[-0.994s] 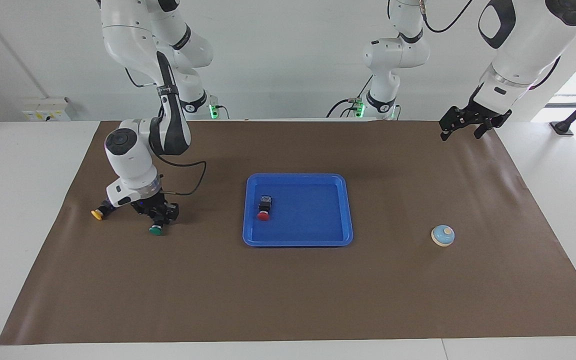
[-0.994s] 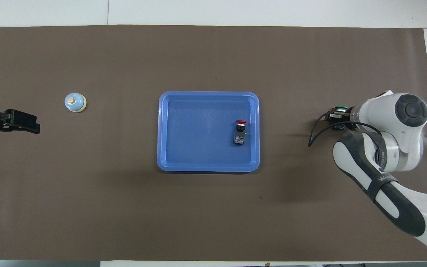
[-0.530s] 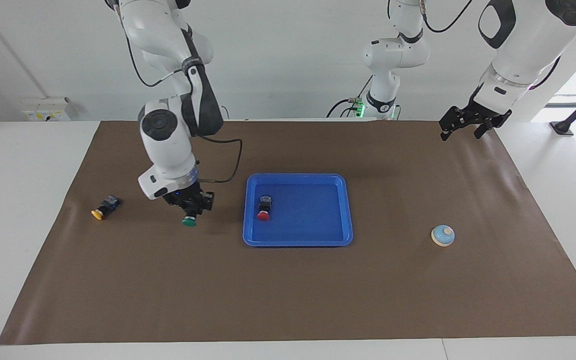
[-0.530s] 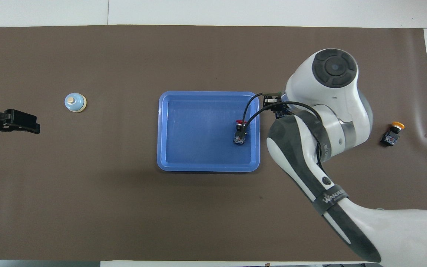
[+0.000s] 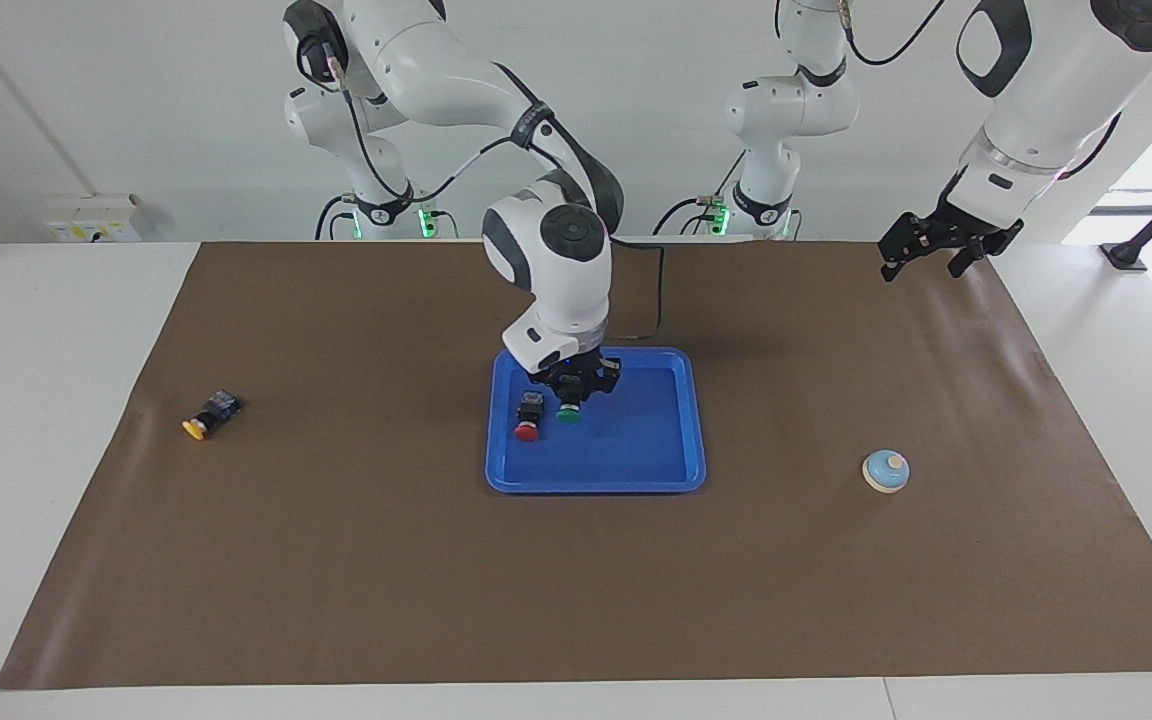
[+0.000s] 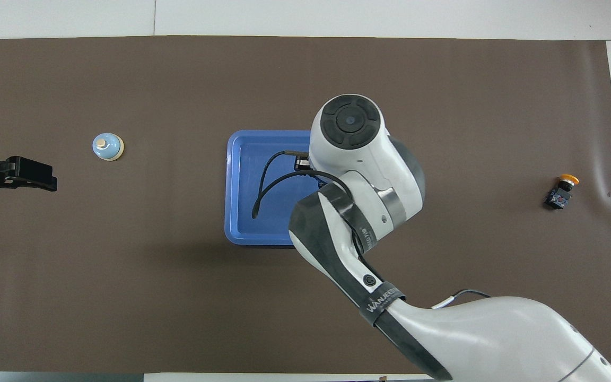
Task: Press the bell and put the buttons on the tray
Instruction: 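Carry the green button to the tray beside the red one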
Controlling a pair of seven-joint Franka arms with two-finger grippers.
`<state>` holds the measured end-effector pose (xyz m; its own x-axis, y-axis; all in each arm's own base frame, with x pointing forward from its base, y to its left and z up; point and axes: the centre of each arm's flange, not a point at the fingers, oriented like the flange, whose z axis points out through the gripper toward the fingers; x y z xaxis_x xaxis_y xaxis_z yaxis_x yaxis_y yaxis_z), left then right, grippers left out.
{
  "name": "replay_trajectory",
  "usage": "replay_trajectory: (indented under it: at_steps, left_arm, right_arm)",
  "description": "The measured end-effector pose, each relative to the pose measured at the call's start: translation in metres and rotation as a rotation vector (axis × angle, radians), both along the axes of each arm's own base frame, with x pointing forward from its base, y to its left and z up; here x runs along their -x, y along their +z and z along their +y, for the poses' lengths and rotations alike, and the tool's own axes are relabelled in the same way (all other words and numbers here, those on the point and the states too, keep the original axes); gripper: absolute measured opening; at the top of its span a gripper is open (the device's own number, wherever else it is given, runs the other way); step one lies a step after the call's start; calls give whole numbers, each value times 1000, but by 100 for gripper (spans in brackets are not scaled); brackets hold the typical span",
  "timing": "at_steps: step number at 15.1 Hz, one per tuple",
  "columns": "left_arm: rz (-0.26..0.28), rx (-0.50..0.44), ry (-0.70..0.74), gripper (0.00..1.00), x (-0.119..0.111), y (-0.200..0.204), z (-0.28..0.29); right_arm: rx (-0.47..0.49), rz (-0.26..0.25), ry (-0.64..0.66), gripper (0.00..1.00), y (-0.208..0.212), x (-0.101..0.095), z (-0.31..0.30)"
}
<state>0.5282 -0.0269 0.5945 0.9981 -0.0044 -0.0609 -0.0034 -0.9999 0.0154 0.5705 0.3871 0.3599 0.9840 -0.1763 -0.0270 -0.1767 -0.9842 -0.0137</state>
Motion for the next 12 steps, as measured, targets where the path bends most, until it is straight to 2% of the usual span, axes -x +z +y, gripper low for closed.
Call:
replay_trajectory:
  at_steps: [4, 7, 11, 12]
  left_arm:
    - [0, 0, 0, 100, 0, 0, 0]
    - [0, 0, 0, 100, 0, 0, 0]
    - [0, 0, 0, 100, 0, 0, 0]
    - [0, 0, 0, 100, 0, 0, 0]
  right_arm:
    - [-16, -16, 1, 42, -35, 1, 2]
    - [-29, -33, 5, 42, -58, 11, -1]
    - [-29, -33, 10, 42, -62, 20, -1]
    - [-29, -34, 6, 48, -60, 20, -1]
